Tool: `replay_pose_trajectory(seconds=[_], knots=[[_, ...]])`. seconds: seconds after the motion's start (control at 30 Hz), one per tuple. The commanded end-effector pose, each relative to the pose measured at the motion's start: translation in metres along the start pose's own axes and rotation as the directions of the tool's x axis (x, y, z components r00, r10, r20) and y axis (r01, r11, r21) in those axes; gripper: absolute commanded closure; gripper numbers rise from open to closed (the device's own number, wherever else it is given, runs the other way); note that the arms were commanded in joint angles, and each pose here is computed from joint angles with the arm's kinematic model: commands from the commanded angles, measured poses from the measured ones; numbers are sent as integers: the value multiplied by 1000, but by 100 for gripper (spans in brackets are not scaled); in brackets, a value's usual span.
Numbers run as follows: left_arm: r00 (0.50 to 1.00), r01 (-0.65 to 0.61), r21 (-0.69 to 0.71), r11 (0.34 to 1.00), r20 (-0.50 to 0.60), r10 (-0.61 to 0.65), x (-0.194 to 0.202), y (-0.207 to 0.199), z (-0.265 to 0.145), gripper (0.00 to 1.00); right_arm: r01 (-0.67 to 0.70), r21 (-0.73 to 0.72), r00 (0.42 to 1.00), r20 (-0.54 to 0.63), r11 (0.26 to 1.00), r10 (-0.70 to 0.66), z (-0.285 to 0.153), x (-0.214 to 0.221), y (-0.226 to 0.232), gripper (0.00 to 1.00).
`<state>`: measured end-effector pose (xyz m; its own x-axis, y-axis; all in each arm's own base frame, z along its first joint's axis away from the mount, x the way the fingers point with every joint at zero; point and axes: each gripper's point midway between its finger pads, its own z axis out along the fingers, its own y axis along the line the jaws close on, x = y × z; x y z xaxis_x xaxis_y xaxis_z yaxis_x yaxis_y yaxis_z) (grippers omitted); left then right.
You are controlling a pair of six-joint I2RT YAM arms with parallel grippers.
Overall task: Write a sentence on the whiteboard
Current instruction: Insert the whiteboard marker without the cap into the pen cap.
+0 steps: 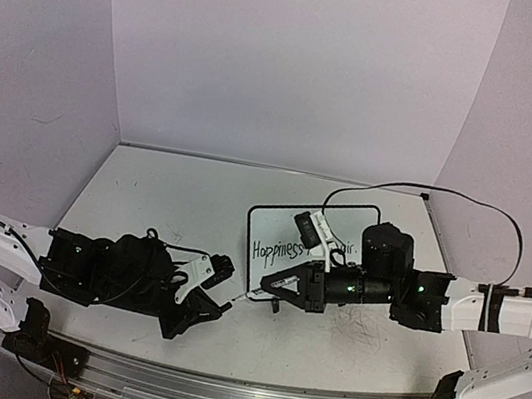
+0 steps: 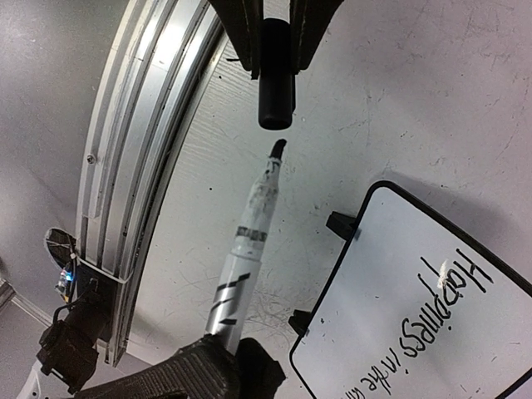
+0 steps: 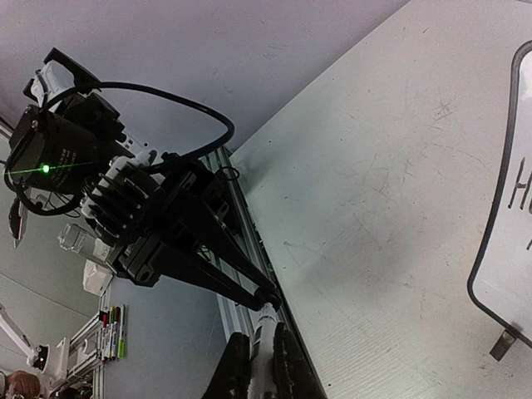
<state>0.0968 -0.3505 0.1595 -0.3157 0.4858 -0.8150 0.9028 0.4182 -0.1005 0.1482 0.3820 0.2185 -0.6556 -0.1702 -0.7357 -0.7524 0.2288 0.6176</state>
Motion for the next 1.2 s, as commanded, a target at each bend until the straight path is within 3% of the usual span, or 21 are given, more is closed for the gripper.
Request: replay_pose_trajectory(seconds=[0.0, 0.5, 0.83, 0.93, 1.17], knots=[[998, -1, 8, 1000, 59, 0, -18, -4, -4, 100, 15, -40, 1000, 0, 999, -15, 7, 1, 6, 100], [997, -9, 8, 1000, 71, 8, -21, -4, -7, 100, 7, -70, 999, -36, 998, -10, 16, 9, 7, 100], [976, -174, -3, 985, 132, 173, -52, -16, -12, 100, -43, -190, 984, -180, 981, 8, 34, 25, 20, 100], [964, -207, -53, 977, 161, 213, -73, -13, -14, 100, -61, -196, 977, -211, 979, 19, 41, 29, 21, 100], [957, -152, -285, 946, 196, 213, -103, 10, -13, 100, -138, -173, 967, -237, 975, 95, 74, 42, 24, 100]])
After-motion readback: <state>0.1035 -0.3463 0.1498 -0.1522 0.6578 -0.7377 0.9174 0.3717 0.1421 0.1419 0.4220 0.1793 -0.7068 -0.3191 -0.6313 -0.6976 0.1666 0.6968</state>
